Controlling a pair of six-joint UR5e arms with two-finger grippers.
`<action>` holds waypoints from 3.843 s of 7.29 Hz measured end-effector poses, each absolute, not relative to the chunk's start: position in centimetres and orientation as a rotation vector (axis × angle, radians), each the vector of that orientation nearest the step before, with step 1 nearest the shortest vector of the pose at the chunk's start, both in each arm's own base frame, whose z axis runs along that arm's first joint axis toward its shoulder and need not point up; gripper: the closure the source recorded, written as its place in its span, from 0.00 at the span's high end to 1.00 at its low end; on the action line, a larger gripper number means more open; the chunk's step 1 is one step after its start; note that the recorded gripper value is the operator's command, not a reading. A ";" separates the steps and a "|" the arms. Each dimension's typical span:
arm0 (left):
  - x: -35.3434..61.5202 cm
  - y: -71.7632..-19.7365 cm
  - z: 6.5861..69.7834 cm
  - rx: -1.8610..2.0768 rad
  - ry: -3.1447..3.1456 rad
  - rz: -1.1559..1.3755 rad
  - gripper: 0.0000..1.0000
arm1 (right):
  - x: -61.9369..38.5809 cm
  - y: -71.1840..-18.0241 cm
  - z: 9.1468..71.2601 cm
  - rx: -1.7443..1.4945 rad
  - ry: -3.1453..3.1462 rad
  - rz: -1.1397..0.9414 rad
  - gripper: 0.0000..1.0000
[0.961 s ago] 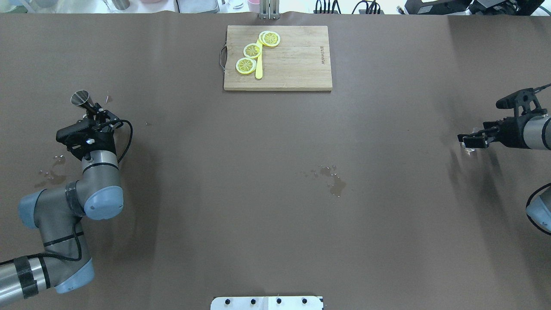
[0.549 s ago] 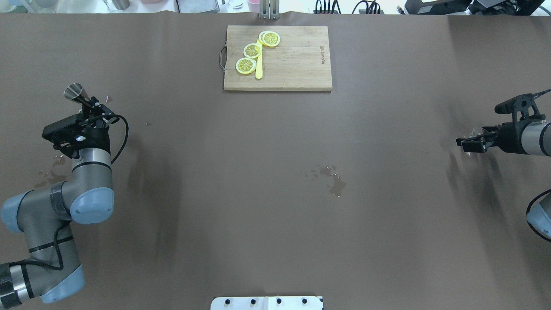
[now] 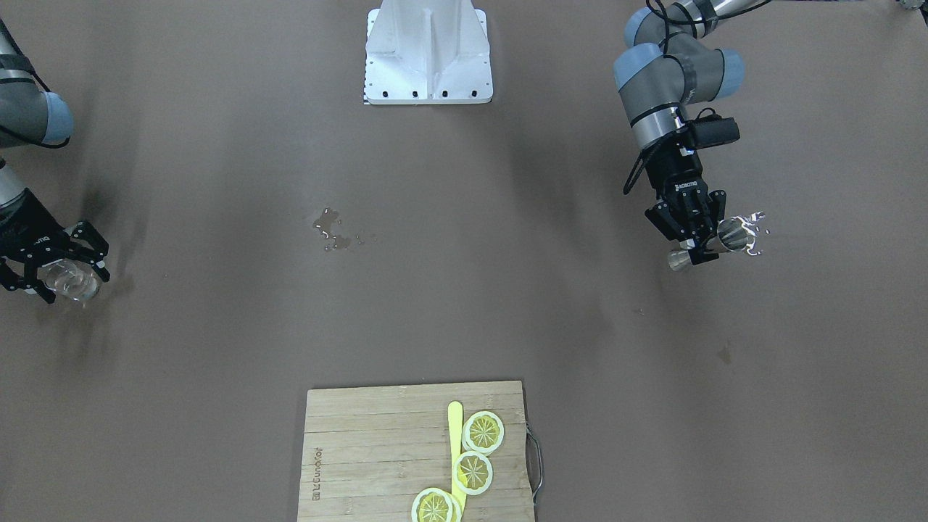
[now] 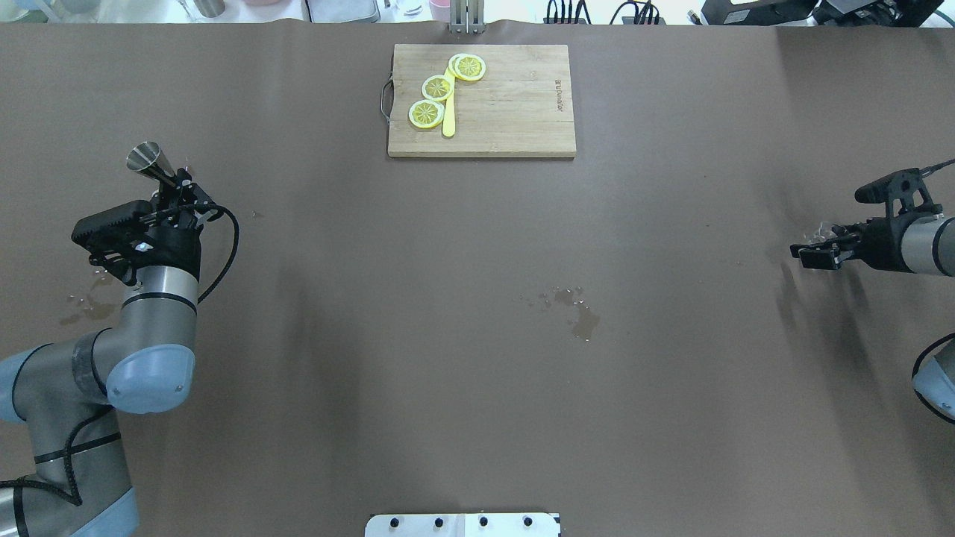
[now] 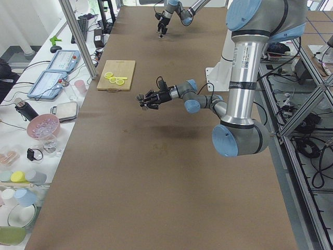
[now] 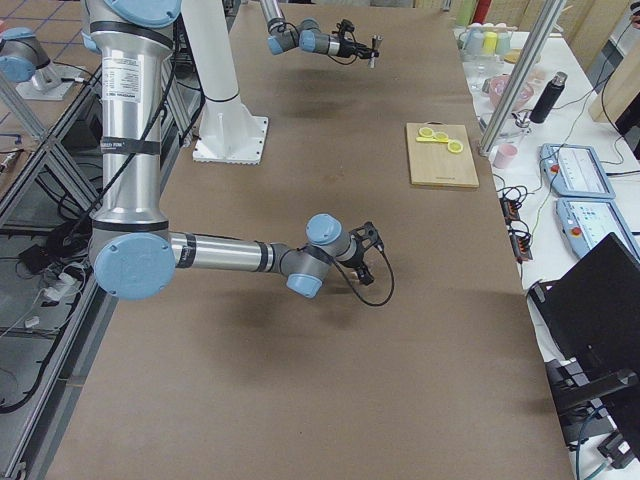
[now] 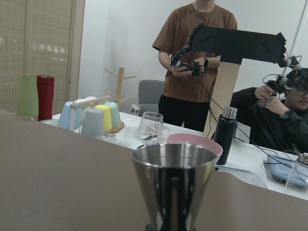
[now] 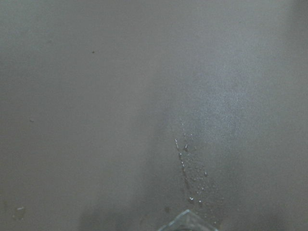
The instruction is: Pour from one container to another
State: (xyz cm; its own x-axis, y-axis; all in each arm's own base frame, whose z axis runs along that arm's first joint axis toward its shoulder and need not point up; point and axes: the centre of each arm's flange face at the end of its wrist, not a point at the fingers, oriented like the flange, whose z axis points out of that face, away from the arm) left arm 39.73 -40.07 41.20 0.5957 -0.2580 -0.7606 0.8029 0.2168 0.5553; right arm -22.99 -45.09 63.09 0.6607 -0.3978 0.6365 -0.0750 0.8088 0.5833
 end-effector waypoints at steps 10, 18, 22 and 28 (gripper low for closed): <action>38.8 -36.5 34.0 1.308 0.773 0.100 0.00 | -22.1 -44.1 61.2 0.670 -0.849 -0.271 0.00; 42.9 -48.3 29.5 1.422 0.991 0.836 0.00 | -25.5 -48.1 43.9 0.898 -0.988 -0.683 0.00; 49.1 -54.1 26.7 1.435 1.108 0.995 0.00 | -30.5 -51.5 28.2 0.859 -1.071 -0.785 0.00; 57.7 -51.5 23.5 1.531 1.227 1.039 0.00 | -36.6 -47.0 26.5 0.804 -1.019 -0.856 0.00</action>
State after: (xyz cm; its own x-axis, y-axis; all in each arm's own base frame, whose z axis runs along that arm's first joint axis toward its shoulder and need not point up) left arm 57.73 -51.51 23.51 0.1584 0.9843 0.0780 0.2386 -0.1148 0.9643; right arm -36.59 -47.01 26.48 0.2793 -0.8840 0.3750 0.2171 0.4385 0.8721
